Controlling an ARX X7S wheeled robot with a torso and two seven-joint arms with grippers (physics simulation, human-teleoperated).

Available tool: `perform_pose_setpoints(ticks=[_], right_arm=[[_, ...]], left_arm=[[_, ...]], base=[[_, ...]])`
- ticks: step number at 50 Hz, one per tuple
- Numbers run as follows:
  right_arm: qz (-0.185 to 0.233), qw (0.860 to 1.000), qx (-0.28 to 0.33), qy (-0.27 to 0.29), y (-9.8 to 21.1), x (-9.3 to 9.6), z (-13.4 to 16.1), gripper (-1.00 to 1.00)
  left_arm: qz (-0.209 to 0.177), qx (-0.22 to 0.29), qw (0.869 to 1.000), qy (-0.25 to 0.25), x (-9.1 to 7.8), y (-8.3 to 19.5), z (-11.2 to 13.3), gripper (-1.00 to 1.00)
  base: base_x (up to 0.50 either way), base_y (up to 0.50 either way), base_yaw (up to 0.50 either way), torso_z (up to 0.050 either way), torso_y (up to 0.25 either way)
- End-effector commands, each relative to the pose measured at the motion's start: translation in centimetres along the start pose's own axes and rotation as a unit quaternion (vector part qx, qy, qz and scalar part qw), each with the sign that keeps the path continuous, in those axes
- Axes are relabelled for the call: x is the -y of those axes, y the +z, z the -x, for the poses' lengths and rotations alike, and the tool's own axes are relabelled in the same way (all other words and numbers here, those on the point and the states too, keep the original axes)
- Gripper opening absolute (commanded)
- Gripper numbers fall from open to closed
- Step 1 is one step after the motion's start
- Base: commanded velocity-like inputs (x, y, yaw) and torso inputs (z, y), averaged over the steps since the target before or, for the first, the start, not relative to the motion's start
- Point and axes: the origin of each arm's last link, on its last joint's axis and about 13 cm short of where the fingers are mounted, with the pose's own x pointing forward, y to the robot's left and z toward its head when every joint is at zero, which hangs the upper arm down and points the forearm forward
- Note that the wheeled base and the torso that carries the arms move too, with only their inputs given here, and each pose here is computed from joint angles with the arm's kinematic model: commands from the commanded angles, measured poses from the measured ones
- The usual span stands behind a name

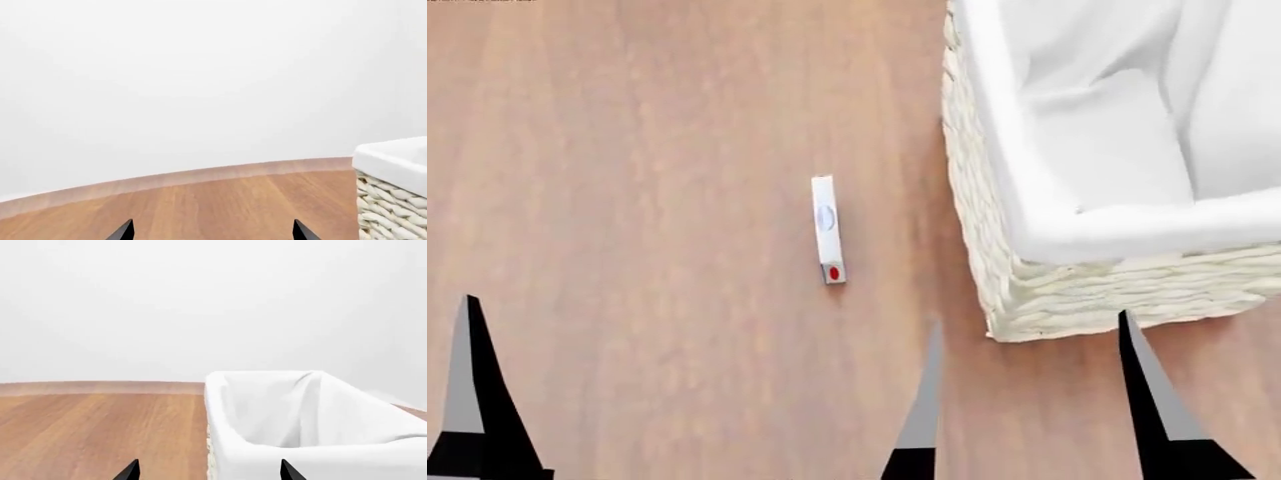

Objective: Pick up the alphabet soup and the cream cheese box, and put them in the basket.

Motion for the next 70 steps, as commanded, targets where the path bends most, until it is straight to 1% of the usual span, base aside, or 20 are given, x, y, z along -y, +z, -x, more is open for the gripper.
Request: perform_pose_setpoints(ticks=[1,9,11,14,17,28,56,62,70], right_arm=[[0.002,1.000,-0.002,0.001,-0.31,-0.06,0.11,1.00],[0.003,1.000,-0.003,0.001,-0.04,0.01,-0.13,1.00],[0.004,1.000,-0.004,0.001,-0.38,-0.04,0.11,1.00],[0.002,1.000,-0.005,0.002,0.02,-0.04,-0.06,1.00],[0.002,1.000,-0.004,0.002,-0.33,-0.06,0.14,1.00],[0.003,1.000,-0.002,0.000,0.23,0.01,-0.12,1.00],[0.002,1.000,-0.003,0.000,0.18,0.10,0.02,1.00],[0.002,1.000,-0.002,0.002,-0.22,0.03,0.30,1.00],[0.001,1.000,0.000,0.003,0.28,0.00,0.01,1.00]], left_arm=[[0.001,-0.001,1.000,0.001,-0.04,-0.09,0.09,1.00],[0.001,0.001,1.000,0.001,-0.05,-0.10,0.01,1.00],[0.001,0.000,1.000,0.001,-0.06,-0.12,0.05,1.00],[0.001,0.000,1.000,0.003,-0.07,-0.09,0.03,1.00],[0.001,0.000,1.000,0.002,-0.05,-0.09,0.04,1.00],[0.002,0.001,1.000,0.002,-0.03,-0.15,0.04,1.00],[0.001,-0.001,1.000,-0.001,0.15,-0.09,0.01,1.00],[0.001,-0.002,1.000,-0.001,0.18,-0.17,0.13,1.00],[0.002,-0.001,1.000,0.002,0.05,-0.13,0.16,1.00]], base=[[0.00,0.00,-0.25,0.000,0.000],[0.00,0.00,-0.25,0.000,0.000],[0.00,0.00,-0.25,0.000,0.000],[0.00,0.00,-0.25,0.000,0.000],[0.00,0.00,-0.25,0.000,0.000],[0.00,0.00,-0.25,0.000,0.000],[0.00,0.00,-0.25,0.000,0.000],[0.00,0.00,-0.25,0.000,0.000],[0.00,0.00,-0.24,0.000,0.000]])
